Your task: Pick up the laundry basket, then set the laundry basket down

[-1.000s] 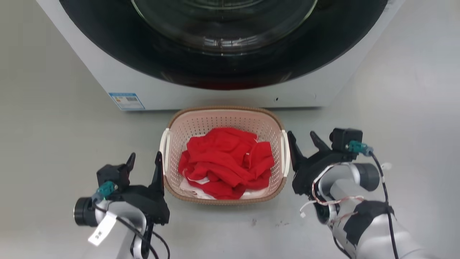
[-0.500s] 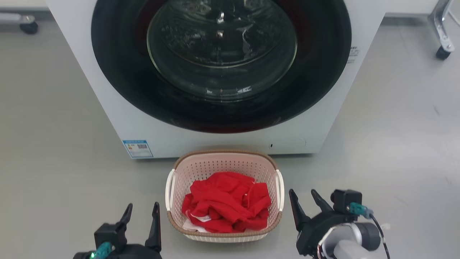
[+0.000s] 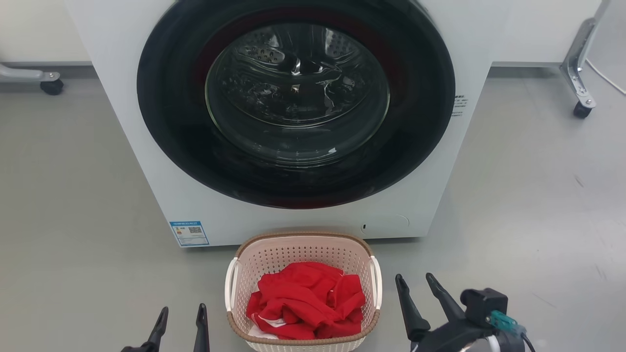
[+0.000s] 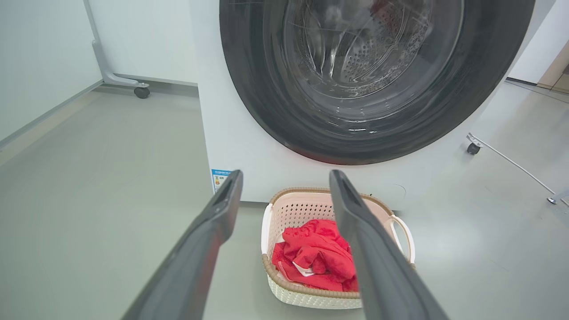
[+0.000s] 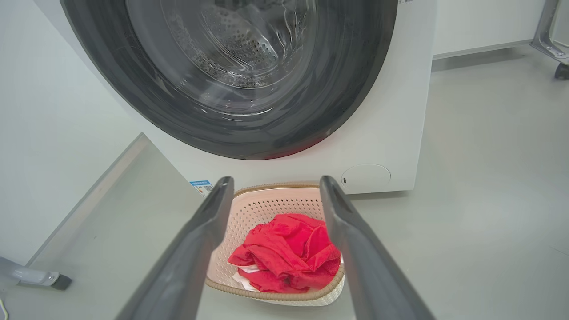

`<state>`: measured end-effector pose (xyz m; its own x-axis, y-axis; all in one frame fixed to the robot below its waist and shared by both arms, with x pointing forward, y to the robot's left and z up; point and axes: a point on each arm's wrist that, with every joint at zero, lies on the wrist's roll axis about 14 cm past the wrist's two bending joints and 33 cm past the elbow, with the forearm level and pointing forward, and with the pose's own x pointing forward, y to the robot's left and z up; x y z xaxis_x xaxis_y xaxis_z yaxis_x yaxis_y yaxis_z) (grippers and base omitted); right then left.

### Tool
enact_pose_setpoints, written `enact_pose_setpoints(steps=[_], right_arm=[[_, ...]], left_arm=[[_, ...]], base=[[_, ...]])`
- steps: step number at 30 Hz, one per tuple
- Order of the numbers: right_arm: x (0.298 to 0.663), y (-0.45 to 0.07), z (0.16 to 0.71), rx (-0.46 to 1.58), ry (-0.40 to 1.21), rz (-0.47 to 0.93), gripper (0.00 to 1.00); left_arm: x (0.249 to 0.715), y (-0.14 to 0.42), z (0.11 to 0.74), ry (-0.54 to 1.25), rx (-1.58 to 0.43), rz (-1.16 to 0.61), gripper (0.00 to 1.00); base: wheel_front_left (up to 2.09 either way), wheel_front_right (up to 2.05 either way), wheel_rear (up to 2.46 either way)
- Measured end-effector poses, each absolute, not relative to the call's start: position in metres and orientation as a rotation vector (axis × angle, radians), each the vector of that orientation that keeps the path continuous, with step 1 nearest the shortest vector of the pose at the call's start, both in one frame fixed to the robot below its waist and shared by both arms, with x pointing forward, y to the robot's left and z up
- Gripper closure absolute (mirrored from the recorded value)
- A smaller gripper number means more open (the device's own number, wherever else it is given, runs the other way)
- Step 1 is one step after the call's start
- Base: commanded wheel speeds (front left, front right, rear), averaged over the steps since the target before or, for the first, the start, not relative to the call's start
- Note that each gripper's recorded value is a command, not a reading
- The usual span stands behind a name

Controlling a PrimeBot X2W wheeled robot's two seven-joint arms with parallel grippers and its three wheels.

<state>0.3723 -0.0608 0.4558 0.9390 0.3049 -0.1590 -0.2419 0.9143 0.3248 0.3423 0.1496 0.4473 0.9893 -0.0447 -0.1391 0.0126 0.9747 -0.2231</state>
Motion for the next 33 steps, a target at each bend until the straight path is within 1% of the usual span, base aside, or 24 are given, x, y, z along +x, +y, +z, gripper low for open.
enact_pose_setpoints(steps=[10, 22, 33], right_arm=[[0.361, -0.078, 0.471, 0.29, 0.123, 0.23, 0.0], [0.352, -0.09, 0.483, 0.27, 0.056, 0.181, 0.0], [0.353, -0.097, 0.499, 0.248, -0.004, 0.157, 0.0]], left_arm=[[0.335, 0.157, 0.454, 0.117, -0.241, 0.01, 0.0], [0.339, 0.148, 0.466, 0.078, -0.228, -0.013, 0.0], [0.34, 0.144, 0.47, 0.062, -0.217, -0.025, 0.0]], base=[[0.0, 0.0, 0.0], [0.0, 0.0, 0.0], [0.0, 0.0, 0.0]])
